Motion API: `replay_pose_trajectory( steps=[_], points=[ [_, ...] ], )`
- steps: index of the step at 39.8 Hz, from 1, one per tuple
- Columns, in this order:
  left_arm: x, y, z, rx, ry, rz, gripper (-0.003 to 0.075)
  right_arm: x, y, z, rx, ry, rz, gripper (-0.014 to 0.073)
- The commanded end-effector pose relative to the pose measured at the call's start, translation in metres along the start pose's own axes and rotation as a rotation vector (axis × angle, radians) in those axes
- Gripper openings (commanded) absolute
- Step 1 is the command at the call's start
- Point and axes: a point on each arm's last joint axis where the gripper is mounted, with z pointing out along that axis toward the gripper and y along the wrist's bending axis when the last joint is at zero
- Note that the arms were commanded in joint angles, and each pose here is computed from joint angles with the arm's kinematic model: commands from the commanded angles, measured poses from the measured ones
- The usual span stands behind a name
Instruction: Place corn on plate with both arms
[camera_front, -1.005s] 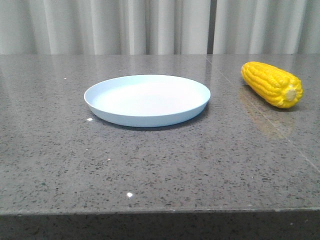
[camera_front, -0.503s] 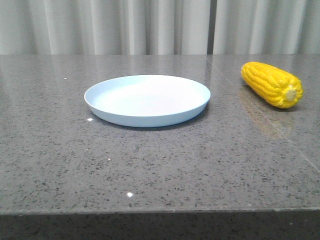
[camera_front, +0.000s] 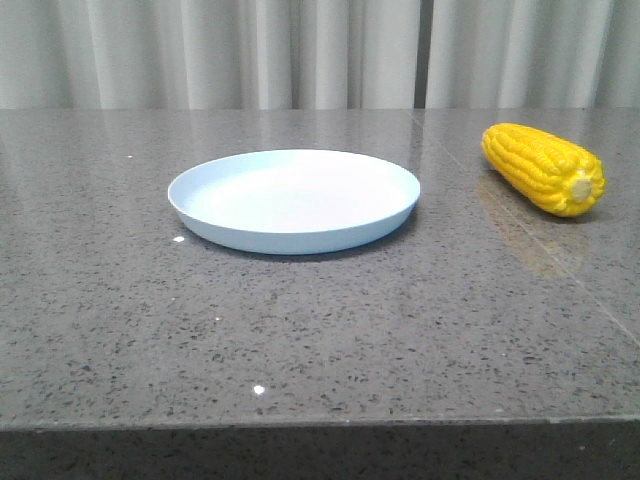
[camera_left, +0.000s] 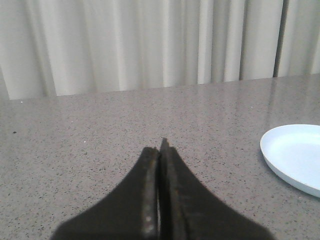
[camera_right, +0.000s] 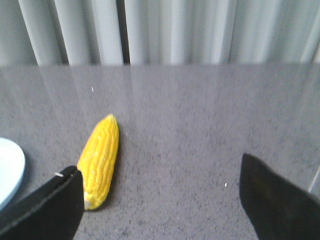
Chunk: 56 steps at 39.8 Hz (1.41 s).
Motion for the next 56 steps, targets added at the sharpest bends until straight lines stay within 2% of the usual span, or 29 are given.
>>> replay_pose_trajectory(
  steps=[1, 6, 12, 25, 33, 39, 42, 49, 51, 54, 56],
  points=[
    [-0.015, 0.000, -0.001, 0.009, -0.092, -0.008, -0.0020, -0.023, 0.001, 0.027, 0.005, 0.032, 0.003, 0.0645],
    [-0.015, 0.000, -0.001, 0.009, -0.092, -0.008, -0.0020, -0.032, 0.003, 0.065, 0.006, 0.201, 0.030, 0.0645],
    [-0.015, 0.000, -0.001, 0.009, -0.092, -0.009, -0.0020, -0.035, 0.009, 0.111, -0.014, 0.346, 0.073, 0.0645],
    [-0.015, 0.000, -0.001, 0.009, -0.092, -0.009, -0.0020, -0.026, 0.049, 0.197, -0.118, 0.533, 0.042, 0.0645],
    [-0.015, 0.000, -0.001, 0.009, -0.092, -0.009, -0.0020, -0.015, 0.060, 0.241, -0.130, 0.665, 0.060, 0.0645],
    [-0.015, 0.000, -0.001, 0.009, -0.092, -0.009, -0.0020, -0.007, 0.063, 0.257, -0.130, 0.739, 0.066, 0.0625],
    [-0.015, 0.000, -0.001, 0.009, -0.092, -0.009, -0.0020, -0.005, 0.064, 0.259, -0.133, 0.773, 0.075, 0.0535],
    [-0.015, 0.000, -0.001, 0.009, -0.092, -0.009, -0.0020, -0.006, 0.066, 0.259, -0.145, 0.772, 0.102, 0.0171],
    [-0.015, 0.000, -0.001, 0.009, -0.092, -0.009, -0.0020, -0.009, 0.066, 0.258, -0.147, 0.764, 0.102, 0.0095],
    [-0.015, 0.000, -0.001, 0.009, -0.092, -0.009, -0.0020, -0.013, 0.066, 0.256, -0.148, 0.757, 0.103, 0.0029],
    [-0.015, 0.000, -0.001, 0.009, -0.092, -0.009, -0.0020, -0.017, 0.066, 0.253, -0.150, 0.748, 0.103, 0.0025]
  ],
)
